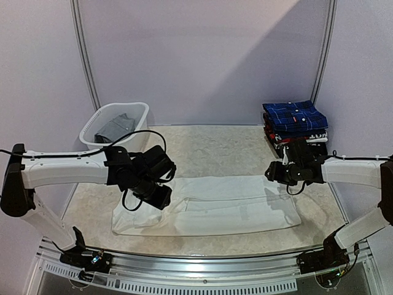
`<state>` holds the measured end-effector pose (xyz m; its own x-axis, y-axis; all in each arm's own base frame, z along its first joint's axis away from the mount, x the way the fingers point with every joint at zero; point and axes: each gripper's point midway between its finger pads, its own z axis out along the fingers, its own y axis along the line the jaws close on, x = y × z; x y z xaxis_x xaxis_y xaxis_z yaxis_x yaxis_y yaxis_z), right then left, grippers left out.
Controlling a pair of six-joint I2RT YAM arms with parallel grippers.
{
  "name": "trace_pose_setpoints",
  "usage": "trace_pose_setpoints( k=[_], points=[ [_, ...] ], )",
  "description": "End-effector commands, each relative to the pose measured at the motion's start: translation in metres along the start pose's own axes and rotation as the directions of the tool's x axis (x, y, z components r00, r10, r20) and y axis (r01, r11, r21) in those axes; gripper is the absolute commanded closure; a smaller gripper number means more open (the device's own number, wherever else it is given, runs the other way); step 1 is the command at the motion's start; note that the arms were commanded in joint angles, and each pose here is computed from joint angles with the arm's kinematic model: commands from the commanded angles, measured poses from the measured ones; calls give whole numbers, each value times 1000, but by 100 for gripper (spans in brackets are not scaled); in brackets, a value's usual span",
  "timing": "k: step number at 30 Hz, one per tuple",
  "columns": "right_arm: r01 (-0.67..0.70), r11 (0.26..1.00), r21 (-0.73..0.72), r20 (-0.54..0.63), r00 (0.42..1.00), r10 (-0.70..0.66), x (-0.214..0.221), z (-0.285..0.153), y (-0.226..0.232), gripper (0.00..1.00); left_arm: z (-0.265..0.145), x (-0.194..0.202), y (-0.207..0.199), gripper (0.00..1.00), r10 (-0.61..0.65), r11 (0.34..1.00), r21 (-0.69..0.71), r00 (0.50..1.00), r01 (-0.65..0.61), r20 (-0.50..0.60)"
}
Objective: Fold and stack the mixed laundry pile
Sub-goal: Adjust the rectangle-folded T-shirt at the center of the board.
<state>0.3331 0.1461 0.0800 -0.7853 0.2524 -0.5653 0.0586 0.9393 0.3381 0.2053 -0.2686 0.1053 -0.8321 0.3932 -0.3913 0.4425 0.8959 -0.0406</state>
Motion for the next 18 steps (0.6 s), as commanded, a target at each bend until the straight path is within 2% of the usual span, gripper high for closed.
trace_pose_setpoints(
  k=[1,6,10,14,18],
  points=[
    [36,997,-71,-1,999,-36,-1,-3,23,39,11,-13,55,65,-66,973,-216,995,80,71],
    [50,996,-80,-18,998,-52,2,4,33,39,46,-24,80,72,-150,965,-204,986,162,73],
    [64,994,-90,-28,997,-67,6,5,41,39,80,-24,90,75,-192,965,-178,981,191,12],
    [67,994,-82,-40,997,-70,9,5,40,39,105,-17,66,79,-171,982,-90,983,165,-65],
    [62,996,-62,-35,997,-65,10,4,35,39,105,-7,34,80,-122,992,-3,986,122,-110]
  ],
)
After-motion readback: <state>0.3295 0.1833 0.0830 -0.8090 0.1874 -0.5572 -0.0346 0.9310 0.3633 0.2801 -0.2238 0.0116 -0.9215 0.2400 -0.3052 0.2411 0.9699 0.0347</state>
